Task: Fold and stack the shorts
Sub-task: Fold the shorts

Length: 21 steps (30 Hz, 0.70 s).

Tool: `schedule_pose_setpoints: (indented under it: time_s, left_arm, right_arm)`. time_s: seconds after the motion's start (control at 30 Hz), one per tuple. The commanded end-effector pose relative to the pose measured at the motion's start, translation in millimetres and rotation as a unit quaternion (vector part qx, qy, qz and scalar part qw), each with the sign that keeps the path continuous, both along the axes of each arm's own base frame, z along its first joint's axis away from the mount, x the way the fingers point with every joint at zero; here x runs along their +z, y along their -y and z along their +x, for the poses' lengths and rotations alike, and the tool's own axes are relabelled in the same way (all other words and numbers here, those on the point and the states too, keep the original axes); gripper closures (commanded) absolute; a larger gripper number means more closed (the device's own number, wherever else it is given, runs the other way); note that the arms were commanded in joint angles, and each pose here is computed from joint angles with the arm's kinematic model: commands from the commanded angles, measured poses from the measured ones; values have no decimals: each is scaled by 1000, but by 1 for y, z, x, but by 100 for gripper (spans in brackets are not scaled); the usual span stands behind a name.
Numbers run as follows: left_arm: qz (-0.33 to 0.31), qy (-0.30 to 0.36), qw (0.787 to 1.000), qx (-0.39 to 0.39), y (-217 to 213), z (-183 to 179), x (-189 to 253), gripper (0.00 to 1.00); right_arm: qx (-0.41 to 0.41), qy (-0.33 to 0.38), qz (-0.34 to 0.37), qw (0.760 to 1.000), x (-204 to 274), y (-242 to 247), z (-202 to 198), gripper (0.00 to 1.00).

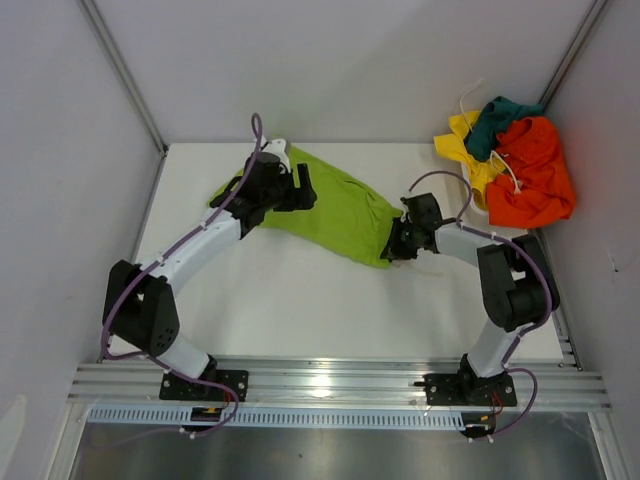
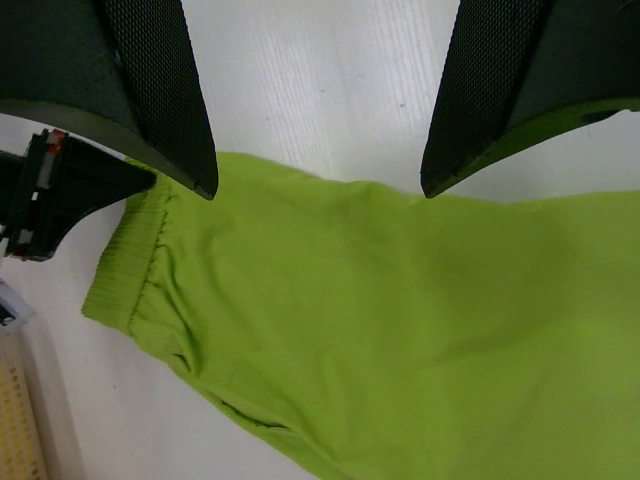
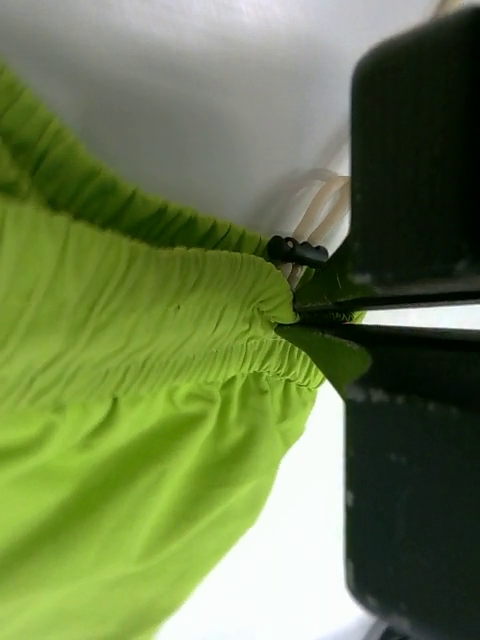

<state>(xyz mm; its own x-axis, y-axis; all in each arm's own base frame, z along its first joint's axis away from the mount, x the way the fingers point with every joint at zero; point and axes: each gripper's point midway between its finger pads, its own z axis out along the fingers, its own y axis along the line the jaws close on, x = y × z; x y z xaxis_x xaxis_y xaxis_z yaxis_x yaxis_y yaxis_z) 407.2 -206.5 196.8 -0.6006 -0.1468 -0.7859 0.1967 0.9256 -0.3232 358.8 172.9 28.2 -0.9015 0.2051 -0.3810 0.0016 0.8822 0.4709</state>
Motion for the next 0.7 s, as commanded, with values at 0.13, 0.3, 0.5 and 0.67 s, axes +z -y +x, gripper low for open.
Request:
schedule_pose_setpoints:
  time_s: [0.13, 0.3, 0.5, 0.67]
  left_arm:
    - [1, 14, 999, -52, 44, -3, 6, 16]
    - [-6, -3, 996, -89, 66, -14, -8, 16]
    - [0, -24, 991, -132, 95, -31, -27, 16]
    - [18, -37, 986, -163, 117, -36, -42, 17]
  right_arm:
    - [9, 19, 26, 999, 31, -18, -31, 42]
    - [4, 74, 54, 996, 72, -18, -29, 30]
    - [-26, 84, 133, 987, 73, -7, -26, 27]
    - [-37, 84, 170, 981, 60, -3, -22, 24]
